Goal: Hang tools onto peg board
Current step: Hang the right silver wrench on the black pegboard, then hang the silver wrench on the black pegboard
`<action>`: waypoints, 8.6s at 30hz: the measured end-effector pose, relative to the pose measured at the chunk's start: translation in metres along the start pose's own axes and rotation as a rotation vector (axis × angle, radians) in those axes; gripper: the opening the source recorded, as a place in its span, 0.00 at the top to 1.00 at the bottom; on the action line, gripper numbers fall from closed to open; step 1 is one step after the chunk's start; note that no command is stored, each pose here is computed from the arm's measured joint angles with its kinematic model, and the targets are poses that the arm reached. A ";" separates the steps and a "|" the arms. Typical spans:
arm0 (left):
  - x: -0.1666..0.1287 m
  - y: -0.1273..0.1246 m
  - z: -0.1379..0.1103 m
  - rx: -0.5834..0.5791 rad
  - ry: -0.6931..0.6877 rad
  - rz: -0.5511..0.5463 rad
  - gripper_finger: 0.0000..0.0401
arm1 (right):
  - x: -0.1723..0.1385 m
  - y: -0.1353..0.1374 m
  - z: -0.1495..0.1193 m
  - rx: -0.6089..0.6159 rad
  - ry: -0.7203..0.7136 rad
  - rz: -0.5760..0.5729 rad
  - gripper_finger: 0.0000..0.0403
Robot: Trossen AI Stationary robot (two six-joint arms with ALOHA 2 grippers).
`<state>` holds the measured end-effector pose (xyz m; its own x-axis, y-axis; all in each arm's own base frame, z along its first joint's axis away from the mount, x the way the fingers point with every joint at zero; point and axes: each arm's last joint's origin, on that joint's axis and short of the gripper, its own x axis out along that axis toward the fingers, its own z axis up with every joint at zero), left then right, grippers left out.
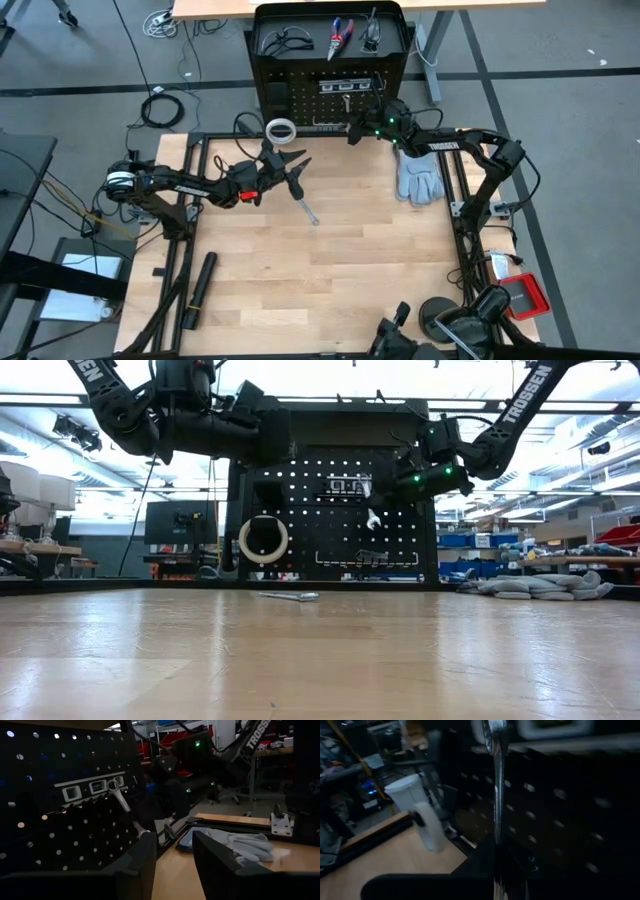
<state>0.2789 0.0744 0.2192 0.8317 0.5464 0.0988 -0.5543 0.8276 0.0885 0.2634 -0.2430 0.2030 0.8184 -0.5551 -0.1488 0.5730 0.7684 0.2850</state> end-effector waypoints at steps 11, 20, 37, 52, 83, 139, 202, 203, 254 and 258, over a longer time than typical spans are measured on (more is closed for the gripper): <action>0.000 0.000 0.000 0.000 0.000 0.000 0.67 | -0.003 -0.014 0.000 0.050 0.039 -0.006 0.93; 0.000 0.000 0.002 -0.014 -0.020 0.002 0.67 | -0.005 -0.023 0.000 0.084 0.056 -0.016 0.94; 0.000 0.000 0.003 -0.043 -0.030 0.003 0.67 | -0.008 -0.035 0.000 0.164 0.078 -0.045 0.81; 0.000 -0.002 -0.008 0.032 0.078 -0.031 0.67 | -0.014 -0.016 -0.031 -0.028 0.149 -0.050 0.57; -0.008 -0.054 -0.065 0.286 0.655 -0.665 0.67 | -0.043 0.123 -0.111 -0.371 0.313 0.336 0.59; -0.048 -0.065 -0.061 -0.045 1.059 -0.804 0.75 | -0.061 0.177 -0.133 -0.544 0.567 0.467 0.59; -0.082 -0.118 -0.036 0.104 1.018 -0.648 0.81 | -0.054 0.189 -0.118 -0.638 0.405 0.665 0.60; -0.084 -0.118 -0.036 0.072 1.040 -0.633 0.81 | -0.054 0.188 -0.117 -0.636 0.404 0.663 0.60; -0.119 -0.105 -0.078 0.427 0.917 -0.615 0.92 | -0.054 0.210 -0.108 -0.666 0.352 0.717 0.59; -0.116 -0.104 -0.078 0.473 0.886 -0.637 0.92 | -0.046 0.209 -0.097 -0.715 0.337 0.736 0.58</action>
<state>0.2428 -0.0650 0.1214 0.5921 0.1057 -0.7989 0.1648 0.9545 0.2485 0.3503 -0.0260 0.1776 0.8797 0.1512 -0.4508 -0.2610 0.9460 -0.1921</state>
